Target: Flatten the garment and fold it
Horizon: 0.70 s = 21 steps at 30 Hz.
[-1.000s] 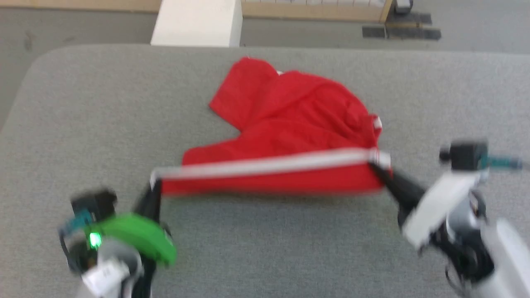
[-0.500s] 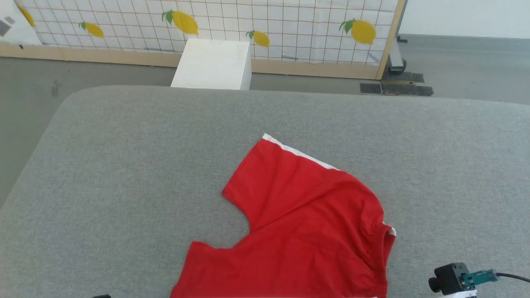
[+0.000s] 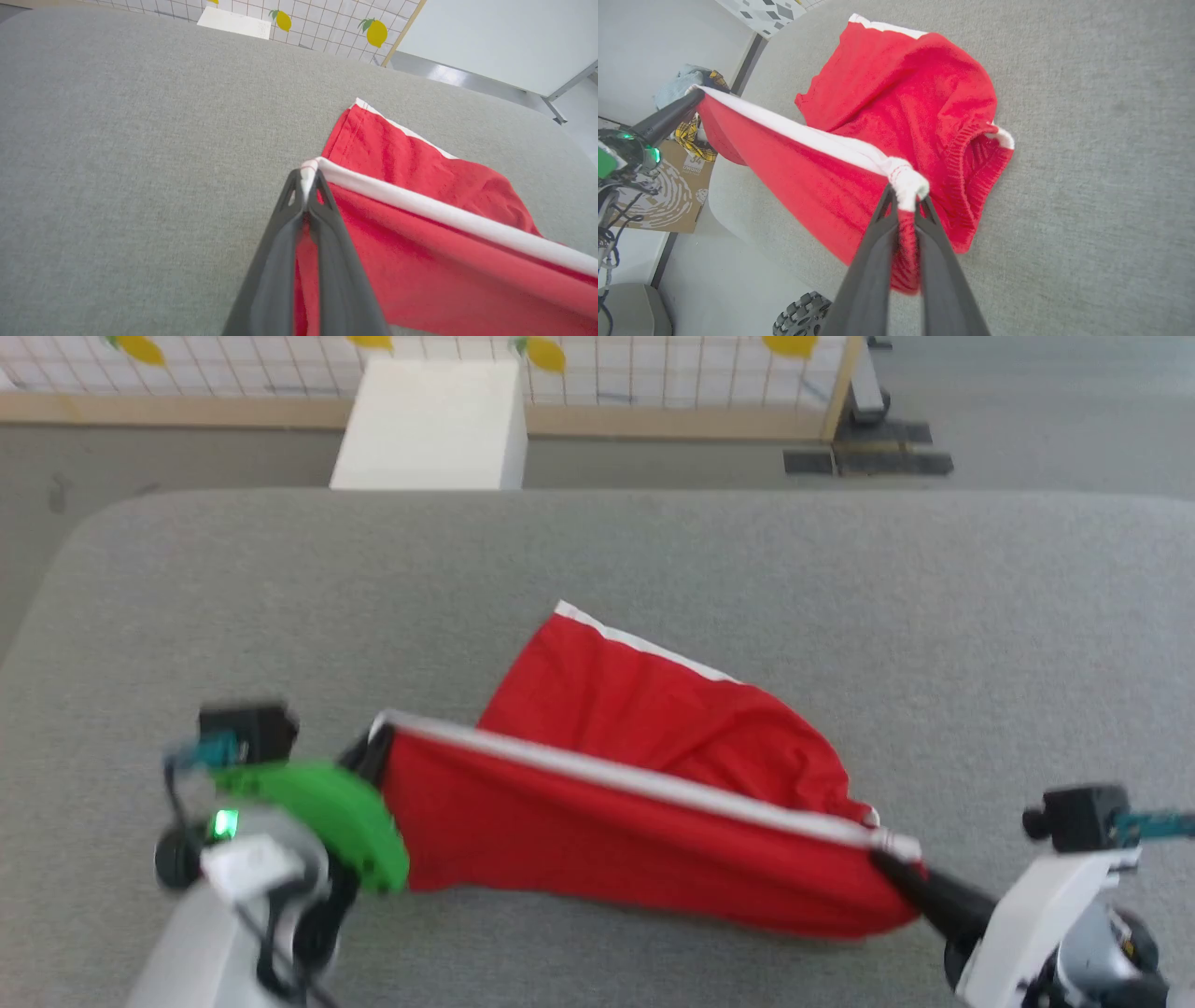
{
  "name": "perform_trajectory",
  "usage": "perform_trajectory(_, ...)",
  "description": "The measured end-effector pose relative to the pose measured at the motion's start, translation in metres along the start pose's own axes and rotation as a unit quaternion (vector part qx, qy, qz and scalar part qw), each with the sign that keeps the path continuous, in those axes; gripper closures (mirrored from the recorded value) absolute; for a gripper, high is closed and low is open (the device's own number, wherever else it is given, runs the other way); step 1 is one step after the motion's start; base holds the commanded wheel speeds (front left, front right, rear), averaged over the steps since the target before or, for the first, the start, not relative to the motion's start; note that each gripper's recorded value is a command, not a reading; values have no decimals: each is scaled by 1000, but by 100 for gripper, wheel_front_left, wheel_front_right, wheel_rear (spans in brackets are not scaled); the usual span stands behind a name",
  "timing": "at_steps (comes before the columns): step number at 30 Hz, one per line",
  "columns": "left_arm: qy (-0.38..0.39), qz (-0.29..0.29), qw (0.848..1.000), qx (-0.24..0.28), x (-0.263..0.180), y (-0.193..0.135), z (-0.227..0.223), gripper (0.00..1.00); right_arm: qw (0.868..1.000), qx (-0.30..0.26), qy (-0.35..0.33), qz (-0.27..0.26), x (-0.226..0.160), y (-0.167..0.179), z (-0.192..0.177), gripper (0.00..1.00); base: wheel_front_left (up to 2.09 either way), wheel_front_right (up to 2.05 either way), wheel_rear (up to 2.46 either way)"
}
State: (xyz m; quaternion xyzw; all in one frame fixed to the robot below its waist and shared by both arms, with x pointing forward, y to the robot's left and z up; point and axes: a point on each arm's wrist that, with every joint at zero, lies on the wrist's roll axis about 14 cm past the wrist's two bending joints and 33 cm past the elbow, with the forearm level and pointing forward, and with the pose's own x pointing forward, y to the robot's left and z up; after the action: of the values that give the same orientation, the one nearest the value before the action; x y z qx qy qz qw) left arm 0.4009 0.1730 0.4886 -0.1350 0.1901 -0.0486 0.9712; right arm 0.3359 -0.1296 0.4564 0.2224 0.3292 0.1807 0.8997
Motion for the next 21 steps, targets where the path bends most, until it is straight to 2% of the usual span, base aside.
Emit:
perform_trajectory(8,37,-58,996,62,82,-29,18,100,999,6,-26,-39,21,-25,31,100,0,0,0)
perform_trajectory(14,81,-76,989,100,134,-43,7,100,997,26,-21,-69,37,-46,32,100,0,0,0)
perform_trajectory(21,130,-87,980,120,175,-54,-20,100,994,48,-14,-93,47,-64,23,100,0,0,0)
